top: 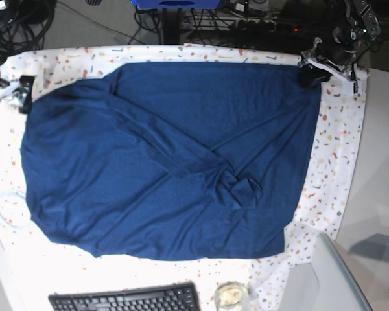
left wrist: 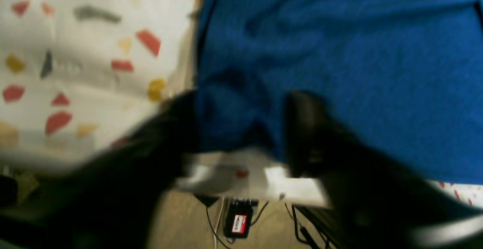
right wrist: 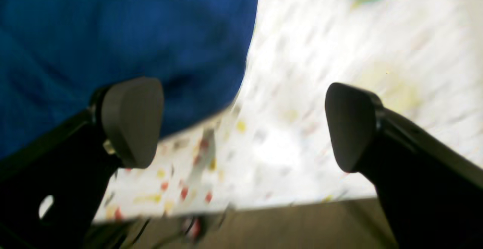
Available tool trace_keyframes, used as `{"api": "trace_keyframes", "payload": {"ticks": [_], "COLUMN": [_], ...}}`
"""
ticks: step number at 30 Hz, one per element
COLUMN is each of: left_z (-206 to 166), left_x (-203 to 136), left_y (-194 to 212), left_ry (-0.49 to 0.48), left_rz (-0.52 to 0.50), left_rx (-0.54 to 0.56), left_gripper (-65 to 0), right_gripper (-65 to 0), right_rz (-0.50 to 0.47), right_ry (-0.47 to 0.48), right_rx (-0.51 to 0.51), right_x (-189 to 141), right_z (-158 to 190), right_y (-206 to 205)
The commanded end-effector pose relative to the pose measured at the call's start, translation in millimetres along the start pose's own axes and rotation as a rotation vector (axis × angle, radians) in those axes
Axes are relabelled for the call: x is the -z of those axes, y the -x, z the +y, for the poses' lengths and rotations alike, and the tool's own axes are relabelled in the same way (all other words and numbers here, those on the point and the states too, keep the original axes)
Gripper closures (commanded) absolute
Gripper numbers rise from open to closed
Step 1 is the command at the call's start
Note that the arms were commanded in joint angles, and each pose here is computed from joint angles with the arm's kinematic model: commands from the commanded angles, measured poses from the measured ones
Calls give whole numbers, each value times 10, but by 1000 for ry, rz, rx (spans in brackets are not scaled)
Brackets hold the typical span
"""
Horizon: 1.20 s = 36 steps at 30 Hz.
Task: Layout the t-shirt on the table in an organized manner, then fold the t-shirt properly
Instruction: 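Pull the fabric back with the right gripper and smooth the shirt, then grasp the shirt's hem corners with both grippers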
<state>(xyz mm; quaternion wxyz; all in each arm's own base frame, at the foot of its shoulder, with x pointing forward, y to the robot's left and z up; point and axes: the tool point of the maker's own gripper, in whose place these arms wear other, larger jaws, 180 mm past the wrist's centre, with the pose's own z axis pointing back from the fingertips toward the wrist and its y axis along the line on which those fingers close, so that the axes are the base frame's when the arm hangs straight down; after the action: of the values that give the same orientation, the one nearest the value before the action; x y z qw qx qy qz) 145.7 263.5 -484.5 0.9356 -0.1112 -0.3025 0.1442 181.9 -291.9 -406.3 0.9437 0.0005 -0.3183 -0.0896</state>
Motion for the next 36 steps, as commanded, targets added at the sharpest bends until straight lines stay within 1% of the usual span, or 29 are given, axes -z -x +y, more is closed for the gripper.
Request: {"api": "trace_keyframes", "payload": {"ticks": [1,4,5,8,13,15,17,22,24,28,29,32,36], "left_z": [18,52,65,50,6,3,1,4,15,21,21,27,33], "left_x": [-24,-38,-40,-41,-113,-118,-120,-117,-133,-137,-137,-150,-158], "left_y": [161,129,111,54,-142,-160,-165,-155,-120,-101,-101,-84,-64], "left_ry": [-6,-12,-14,-12,-18,-19,-19,-19,-22,-23,-23,-25,-26], "left_rz": [72,70,68,56,12,9,8,10,17,22,22,25,29], "left_rx": [16,26,30,39,90,95,96,94,94,92,92,94,93], "left_gripper": [-181,-12,0,0,0,0,0,0,0,0,0,0,0], "right_gripper": [-647,-647,-647,-645,-645,-645,-645,-638,-593,-462,-443,-402,-366], "right_rz": [-29,3,12,31,55,61,50,90,107,117,117,126,132], "right_ry": [-18,-97,-116,-149,-178,-187,-193,-221,-233,-243,-244,-270,-288], "right_rx": [18,112,136,181,211,221,221,266,282,290,289,252,236], "right_x": [19,161,193,275,393,413,443,555,583,597,599,627,640], "right_z": [-8,89,110,163,235,268,292,352,381,423,427,530,603], "right_y": [-56,165,218,318,359,390,329,454,523,563,563,536,532]}}
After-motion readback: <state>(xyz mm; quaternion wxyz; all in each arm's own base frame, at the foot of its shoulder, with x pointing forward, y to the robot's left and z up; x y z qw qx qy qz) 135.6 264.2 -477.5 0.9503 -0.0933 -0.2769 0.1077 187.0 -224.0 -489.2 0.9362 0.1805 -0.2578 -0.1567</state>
